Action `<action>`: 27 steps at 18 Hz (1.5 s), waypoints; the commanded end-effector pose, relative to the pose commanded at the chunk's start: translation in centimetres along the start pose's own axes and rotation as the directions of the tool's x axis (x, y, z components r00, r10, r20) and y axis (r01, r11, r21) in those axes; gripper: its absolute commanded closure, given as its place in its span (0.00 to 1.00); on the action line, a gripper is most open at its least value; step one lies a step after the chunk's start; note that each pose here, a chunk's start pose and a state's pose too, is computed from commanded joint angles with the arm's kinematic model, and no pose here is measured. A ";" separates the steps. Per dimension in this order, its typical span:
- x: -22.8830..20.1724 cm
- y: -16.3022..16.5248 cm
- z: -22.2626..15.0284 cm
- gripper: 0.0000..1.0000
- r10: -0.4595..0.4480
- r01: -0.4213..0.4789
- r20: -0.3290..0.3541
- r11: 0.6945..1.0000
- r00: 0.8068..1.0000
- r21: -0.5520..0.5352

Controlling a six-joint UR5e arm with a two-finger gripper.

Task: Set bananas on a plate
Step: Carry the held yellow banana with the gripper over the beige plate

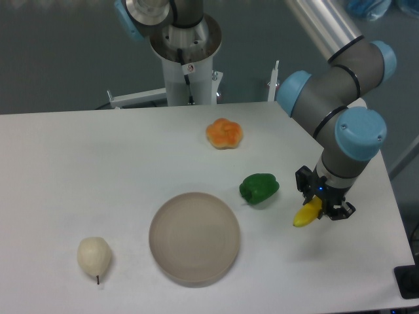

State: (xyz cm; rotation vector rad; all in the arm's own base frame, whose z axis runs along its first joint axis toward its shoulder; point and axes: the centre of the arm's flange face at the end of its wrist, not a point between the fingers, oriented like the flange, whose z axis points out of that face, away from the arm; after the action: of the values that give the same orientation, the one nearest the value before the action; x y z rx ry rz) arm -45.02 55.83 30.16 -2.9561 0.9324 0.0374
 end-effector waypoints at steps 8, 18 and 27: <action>3.5 -7.6 0.8 0.99 0.094 -0.094 -0.028 0.996 0.995 0.000; 8.8 -19.6 4.8 0.96 0.038 -0.033 -0.078 0.997 0.996 0.063; 10.3 -22.3 7.7 0.86 -0.132 0.145 -0.136 0.986 0.982 0.084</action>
State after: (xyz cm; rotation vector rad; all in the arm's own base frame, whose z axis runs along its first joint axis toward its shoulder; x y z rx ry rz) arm -23.82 68.53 22.84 -2.9559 0.7156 -0.2006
